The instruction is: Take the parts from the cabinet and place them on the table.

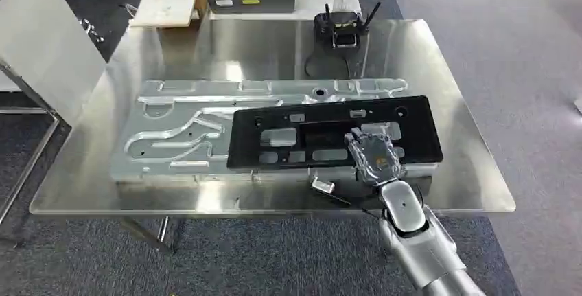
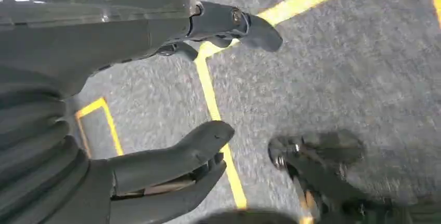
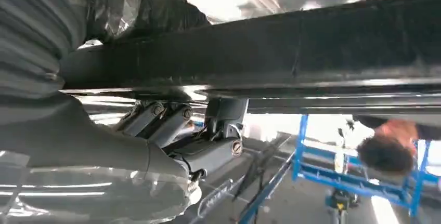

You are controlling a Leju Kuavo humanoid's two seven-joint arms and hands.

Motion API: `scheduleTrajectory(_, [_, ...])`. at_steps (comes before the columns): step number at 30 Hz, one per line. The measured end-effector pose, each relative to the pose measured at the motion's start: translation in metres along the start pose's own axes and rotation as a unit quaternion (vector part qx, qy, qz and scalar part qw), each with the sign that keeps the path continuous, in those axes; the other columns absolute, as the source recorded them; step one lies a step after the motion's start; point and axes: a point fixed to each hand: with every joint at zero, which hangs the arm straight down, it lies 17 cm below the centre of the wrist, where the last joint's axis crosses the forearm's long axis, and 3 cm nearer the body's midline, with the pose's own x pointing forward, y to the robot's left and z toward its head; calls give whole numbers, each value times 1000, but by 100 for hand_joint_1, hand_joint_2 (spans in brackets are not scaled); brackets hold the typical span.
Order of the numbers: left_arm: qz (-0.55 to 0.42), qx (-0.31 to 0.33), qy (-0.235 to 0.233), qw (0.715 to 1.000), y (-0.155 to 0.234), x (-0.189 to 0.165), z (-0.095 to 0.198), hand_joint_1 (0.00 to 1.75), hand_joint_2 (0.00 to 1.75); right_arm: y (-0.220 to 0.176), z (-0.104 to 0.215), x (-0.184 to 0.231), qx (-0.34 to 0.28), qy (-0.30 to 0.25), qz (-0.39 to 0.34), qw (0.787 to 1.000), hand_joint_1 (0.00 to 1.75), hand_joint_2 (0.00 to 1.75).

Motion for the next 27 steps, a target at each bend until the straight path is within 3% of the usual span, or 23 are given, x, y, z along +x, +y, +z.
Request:
scheduleTrajectory(4, [1,3,-7,1000,3,6,-1,0,175,-6,-12,11,-1,-2,-22,1000,175,175])
scheduleTrajectory(12, [-4,14,3,1000,9,-7,0,0,175,13,-4,11,23,9,-45,999,175,175])
scheduleTrajectory(13, [-4,16,3,1000,10,-6,0,0,175,14,-3,11,25,9,-45,999,0,0])
scheduleTrajectory(15, [-6,19,5,1000,11,-6,-1,0,175,14,-4,11,25,9,-46,999,0,0])
scheduleTrajectory(16, [-8,20,5,1000,12,-5,-1,0,0,14,-4,10,24,10,-47,999,0,0])
scheduleTrajectory(27, [4,11,11,1000,8,-6,0,0,0,33,15,-8,44,32,-64,997,0,0])
